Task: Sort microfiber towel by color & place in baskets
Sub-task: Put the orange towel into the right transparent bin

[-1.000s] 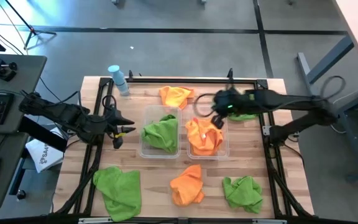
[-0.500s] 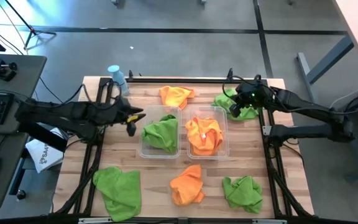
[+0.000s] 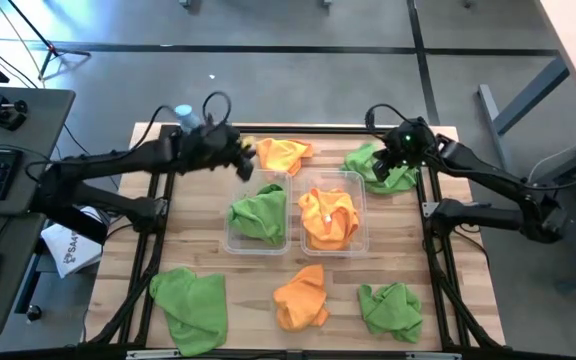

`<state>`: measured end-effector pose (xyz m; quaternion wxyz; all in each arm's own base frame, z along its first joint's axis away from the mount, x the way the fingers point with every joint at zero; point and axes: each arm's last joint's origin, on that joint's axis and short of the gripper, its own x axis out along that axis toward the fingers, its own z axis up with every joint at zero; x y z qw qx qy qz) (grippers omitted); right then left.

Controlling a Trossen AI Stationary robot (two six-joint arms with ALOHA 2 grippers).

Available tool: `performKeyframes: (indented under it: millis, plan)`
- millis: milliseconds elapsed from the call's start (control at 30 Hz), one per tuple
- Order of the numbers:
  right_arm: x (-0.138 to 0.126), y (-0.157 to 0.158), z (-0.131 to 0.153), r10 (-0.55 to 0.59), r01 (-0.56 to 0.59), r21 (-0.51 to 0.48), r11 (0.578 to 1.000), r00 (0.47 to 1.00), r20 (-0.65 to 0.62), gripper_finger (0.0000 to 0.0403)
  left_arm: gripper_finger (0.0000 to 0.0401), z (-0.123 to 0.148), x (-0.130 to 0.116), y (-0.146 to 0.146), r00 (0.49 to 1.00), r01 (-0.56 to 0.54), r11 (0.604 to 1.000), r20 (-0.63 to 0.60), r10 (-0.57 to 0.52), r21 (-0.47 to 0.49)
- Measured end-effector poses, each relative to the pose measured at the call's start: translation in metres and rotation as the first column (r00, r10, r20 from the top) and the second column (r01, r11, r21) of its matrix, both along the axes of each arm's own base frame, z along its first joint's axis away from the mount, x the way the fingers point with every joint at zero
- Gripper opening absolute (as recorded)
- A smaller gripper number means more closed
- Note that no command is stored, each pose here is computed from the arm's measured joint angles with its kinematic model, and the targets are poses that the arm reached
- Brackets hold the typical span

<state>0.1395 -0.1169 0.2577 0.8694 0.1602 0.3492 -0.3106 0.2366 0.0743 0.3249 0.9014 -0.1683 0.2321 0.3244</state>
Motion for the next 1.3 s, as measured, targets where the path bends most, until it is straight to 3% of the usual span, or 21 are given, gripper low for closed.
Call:
performKeyframes:
  millis: [167,300,433,633,767,1033,1300]
  plan:
    - [0.000,-0.002,0.001,0.064,-0.065,0.015,0.998,0.997,0.049,0.0000,0.0110,0.007,0.027,0.050,0.996,-0.087,0.995,-0.007,0.087,-0.054]
    - [0.000,-0.002,0.002,0.078,-0.078,0.002,0.997,0.996,0.047,0.0000,0.0110,0.005,0.051,0.085,0.999,-0.045,0.988,-0.020,0.042,-0.149]
    - [0.000,-0.002,0.002,0.080,-0.080,0.002,0.997,0.996,0.043,0.0000,0.0110,-0.007,0.074,0.114,0.997,-0.036,0.975,-0.072,0.021,-0.219]
    - [0.000,-0.002,0.001,0.085,-0.086,-0.001,0.996,0.996,0.040,0.0000,0.0110,-0.033,0.100,0.150,0.970,-0.172,0.925,-0.223,0.099,-0.340]
    - [0.000,-0.001,0.000,0.092,-0.092,0.004,0.996,0.995,0.026,0.0000,0.0110,-0.049,0.108,0.165,0.942,-0.248,0.865,-0.318,0.109,-0.437]
    - [-0.001,-0.001,0.000,0.116,-0.116,-0.008,0.993,0.993,0.005,0.0000,0.0110,-0.082,0.113,0.181,0.885,-0.350,0.782,-0.455,0.096,-0.516]
    - [-0.001,-0.001,0.000,0.129,-0.129,-0.018,0.992,0.992,-0.003,0.0000,0.0110,-0.112,0.120,0.185,0.867,-0.371,0.736,-0.495,0.056,-0.566]
